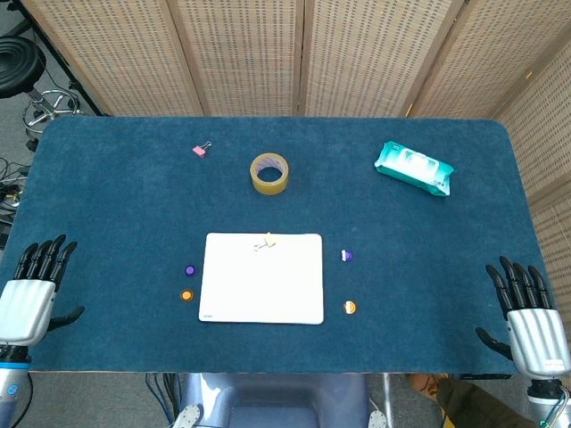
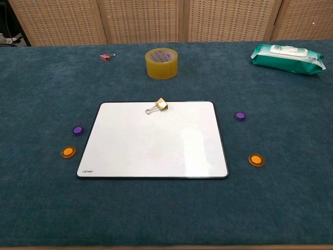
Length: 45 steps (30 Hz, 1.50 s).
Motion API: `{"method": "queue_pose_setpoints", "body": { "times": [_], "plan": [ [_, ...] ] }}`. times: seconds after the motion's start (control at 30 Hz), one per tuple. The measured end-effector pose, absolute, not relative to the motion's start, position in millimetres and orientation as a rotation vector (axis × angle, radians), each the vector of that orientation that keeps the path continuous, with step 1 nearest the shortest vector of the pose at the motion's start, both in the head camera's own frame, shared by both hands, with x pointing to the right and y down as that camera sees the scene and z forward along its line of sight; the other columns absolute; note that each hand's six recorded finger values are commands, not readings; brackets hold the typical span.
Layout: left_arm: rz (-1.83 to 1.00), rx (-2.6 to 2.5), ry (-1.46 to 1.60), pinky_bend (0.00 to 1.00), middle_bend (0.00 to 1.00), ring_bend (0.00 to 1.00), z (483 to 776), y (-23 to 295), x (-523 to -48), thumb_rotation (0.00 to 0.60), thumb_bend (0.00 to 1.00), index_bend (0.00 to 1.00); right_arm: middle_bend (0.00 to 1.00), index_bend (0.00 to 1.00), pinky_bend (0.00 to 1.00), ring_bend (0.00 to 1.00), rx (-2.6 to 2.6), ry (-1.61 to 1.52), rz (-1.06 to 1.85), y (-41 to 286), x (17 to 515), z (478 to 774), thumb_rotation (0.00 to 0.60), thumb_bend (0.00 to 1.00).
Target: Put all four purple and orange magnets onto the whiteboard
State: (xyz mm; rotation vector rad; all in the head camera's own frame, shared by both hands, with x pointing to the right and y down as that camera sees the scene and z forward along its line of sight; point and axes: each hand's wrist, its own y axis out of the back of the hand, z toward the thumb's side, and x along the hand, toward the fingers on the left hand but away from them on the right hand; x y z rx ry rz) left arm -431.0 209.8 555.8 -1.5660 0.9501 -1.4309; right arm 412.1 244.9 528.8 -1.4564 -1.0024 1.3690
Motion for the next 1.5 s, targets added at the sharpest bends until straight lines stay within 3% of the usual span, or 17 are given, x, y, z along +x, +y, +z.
{"method": "queue_pose_setpoints", "body": {
  "times": [0.47,0.7,1.03,1.5],
  "plan": [
    [-1.387,-1.568,0.946,0.00,0.00,0.00,551,212,-424,0.600,0.00,0.00,0.00,0.01,0.00,0.00,-1.577,-1.062,1.320,241,407,542,0.600,0.00],
    [-1.390,-1.575,0.946,0.00,0.00,0.00,554,211,-422,0.600,0.00,0.00,0.00,0.19,0.00,0.00,-1.769,-1.025,1.319,220,385,576,0.600,0.05],
    [-1.381,-1.587,0.946,0.00,0.00,0.00,560,210,-418,0.600,0.00,0.00,0.00,0.34,0.00,0.00,-1.903,-0.845,1.336,165,330,620,0.600,0.07],
    [-1.415,-1.589,0.976,0.00,0.00,0.00,565,203,-425,0.600,0.00,0.00,0.00,0.34,0.00,0.00,-1.947,-0.665,1.342,123,244,683,0.600,0.12]
  ]
}}
